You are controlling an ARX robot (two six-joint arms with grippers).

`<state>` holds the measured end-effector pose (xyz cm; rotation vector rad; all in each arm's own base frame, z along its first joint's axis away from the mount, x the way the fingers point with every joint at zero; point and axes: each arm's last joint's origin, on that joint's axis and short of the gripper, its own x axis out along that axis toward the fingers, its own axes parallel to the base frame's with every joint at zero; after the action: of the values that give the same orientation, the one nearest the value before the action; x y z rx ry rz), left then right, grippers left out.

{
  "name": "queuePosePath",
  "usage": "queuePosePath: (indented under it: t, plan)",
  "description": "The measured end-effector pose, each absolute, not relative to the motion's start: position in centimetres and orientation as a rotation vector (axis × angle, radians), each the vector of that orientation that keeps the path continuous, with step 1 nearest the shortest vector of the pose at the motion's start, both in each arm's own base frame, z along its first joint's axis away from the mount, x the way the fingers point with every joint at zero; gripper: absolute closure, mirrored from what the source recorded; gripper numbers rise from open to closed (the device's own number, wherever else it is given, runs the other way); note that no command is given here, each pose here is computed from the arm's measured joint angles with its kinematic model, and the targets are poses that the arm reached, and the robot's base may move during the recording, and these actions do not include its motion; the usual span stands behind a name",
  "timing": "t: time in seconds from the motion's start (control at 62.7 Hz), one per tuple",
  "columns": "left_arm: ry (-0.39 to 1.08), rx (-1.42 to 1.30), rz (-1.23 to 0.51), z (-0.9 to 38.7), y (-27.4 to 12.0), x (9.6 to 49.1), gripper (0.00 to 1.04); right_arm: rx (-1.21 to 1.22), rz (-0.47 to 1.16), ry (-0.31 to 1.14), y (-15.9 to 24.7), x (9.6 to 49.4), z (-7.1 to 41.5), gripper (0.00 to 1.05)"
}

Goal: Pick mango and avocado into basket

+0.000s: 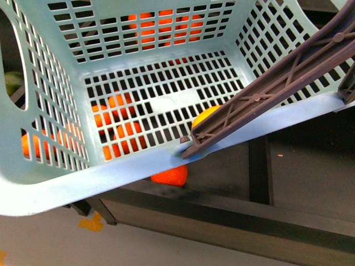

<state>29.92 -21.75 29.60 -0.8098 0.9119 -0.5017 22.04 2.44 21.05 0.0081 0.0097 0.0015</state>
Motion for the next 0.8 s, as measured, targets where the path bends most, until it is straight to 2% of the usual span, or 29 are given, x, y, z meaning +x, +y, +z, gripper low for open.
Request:
queuePosePath:
  t: [0.064,0.303,0.43,0.558,0.797]
  plan:
    - [0.912,-0.811,-0.501,29.6,-21.7,29.9,1.01,0.007,0.003,0.012,2.1,21.0,20.4,1.02]
    - [0.910,-0.809,-0.500,29.6,-21.7,29.9,1.01,0.002,0.002,0.008,1.2,18.2,19.0,1.02]
    - [0.913,-0.811,-0.503,29.6,-21.7,29.9,1.01,0.002,-0.002,0.007,1.1,17.9,18.8,0.81]
    - [0.912,-0.810,-0.501,29.6,-21.7,29.9,1.01,0.002,-0.002,0.006,1.1,17.9,18.8,0.52]
    - [0.911,-0.809,-0.500,29.6,-21.7,29.9,1.01,0.002,-0.002,0.005,1.1,17.8,18.8,0.16]
